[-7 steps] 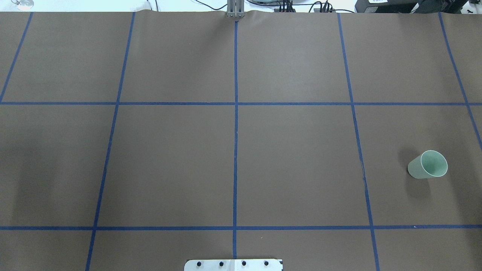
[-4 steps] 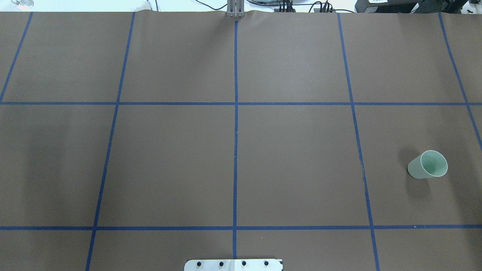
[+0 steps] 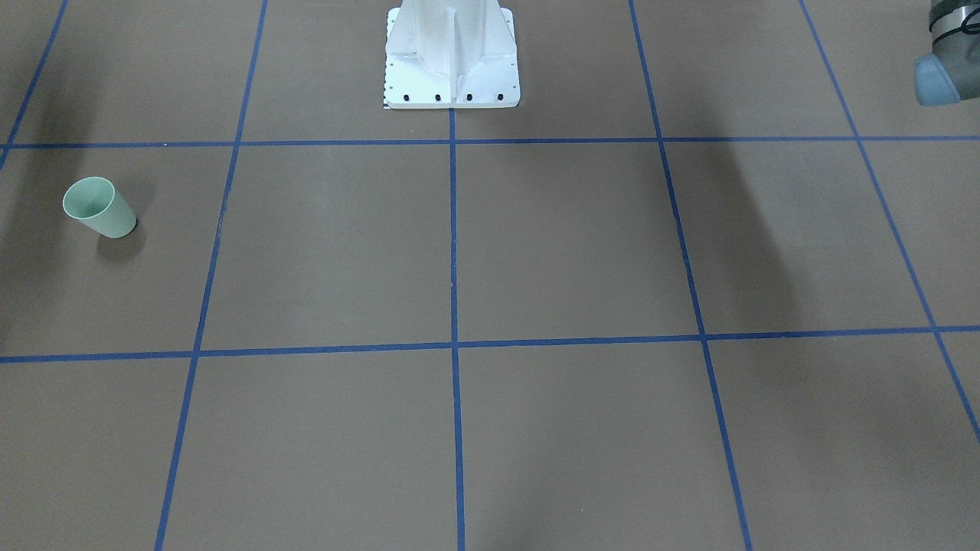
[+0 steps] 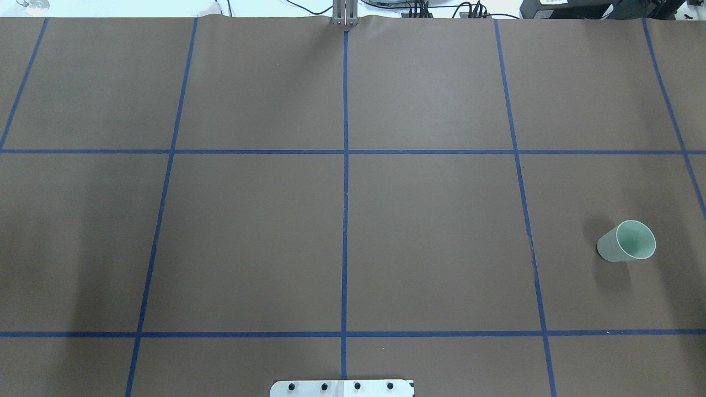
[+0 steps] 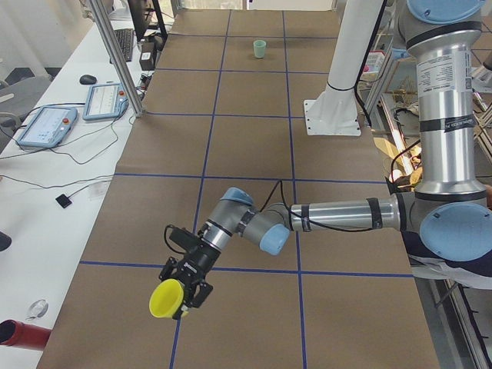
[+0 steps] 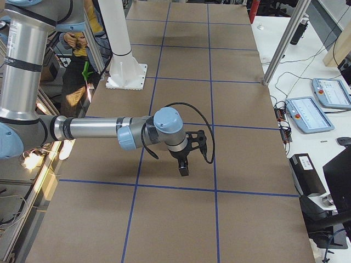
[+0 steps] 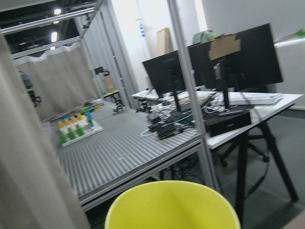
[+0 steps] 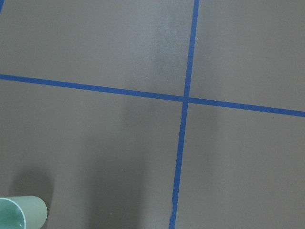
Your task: Transfer and stack yellow cup on green cup
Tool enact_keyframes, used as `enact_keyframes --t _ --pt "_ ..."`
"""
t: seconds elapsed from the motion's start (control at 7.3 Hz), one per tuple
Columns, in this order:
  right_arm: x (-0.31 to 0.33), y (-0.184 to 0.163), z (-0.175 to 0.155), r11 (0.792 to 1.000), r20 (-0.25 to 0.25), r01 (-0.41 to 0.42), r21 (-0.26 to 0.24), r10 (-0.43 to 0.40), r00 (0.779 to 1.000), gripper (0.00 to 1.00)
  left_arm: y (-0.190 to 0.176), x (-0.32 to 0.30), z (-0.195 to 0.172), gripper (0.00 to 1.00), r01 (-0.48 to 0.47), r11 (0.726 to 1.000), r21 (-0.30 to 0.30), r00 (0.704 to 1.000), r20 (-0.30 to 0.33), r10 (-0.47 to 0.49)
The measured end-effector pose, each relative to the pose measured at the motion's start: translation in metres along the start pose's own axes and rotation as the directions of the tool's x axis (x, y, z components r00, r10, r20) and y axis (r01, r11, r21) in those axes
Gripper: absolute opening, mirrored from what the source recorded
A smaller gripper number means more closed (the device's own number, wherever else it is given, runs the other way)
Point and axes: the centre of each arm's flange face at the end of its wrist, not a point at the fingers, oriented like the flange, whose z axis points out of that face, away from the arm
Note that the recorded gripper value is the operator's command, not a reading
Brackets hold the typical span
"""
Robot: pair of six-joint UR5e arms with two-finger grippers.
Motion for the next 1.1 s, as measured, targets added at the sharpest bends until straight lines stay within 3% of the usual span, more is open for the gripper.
enact_keyframes --t 0.14,0.27,0.41,0.55,0.68,0.82,1.1 --pt "-0.006 -0.004 -0.004 1.000 0.021 0.008 0.008 -0.008 1.000 1.00 -0.022 0.045 -0.016 0.00 0.003 0.999 -0.033 0.992 -0.123 -0.007" --pt "-0.012 -0.006 -0.007 1.000 0.048 0.014 0.013 -0.015 0.999 1.00 -0.042 0.085 -0.036 0.00 -0.022 0.998 -0.053 0.965 -0.262 0.008" --pt "-0.017 -0.012 -0.009 1.000 0.064 0.022 0.019 -0.023 0.998 1.00 -0.061 0.116 -0.060 0.00 -0.074 0.997 -0.021 0.912 -0.405 0.059" --pt "-0.021 -0.019 -0.011 0.999 0.072 0.031 0.026 -0.033 0.997 1.00 -0.073 0.139 -0.084 0.00 -0.104 0.994 0.030 0.839 -0.533 0.104" --pt "-0.025 -0.025 -0.012 0.999 0.083 0.041 0.030 -0.043 0.996 1.00 -0.071 0.162 -0.114 0.00 -0.117 0.991 0.060 0.745 -0.655 0.127" --pt "-0.032 -0.033 -0.014 0.998 0.097 0.057 0.038 -0.060 0.993 1.00 -0.055 0.189 -0.153 0.00 -0.127 0.989 0.081 0.631 -0.763 0.144" --pt "-0.046 -0.055 -0.023 0.994 0.119 0.088 0.066 -0.095 0.988 1.00 -0.034 0.250 -0.248 0.00 -0.125 0.986 0.107 0.373 -0.916 0.146"
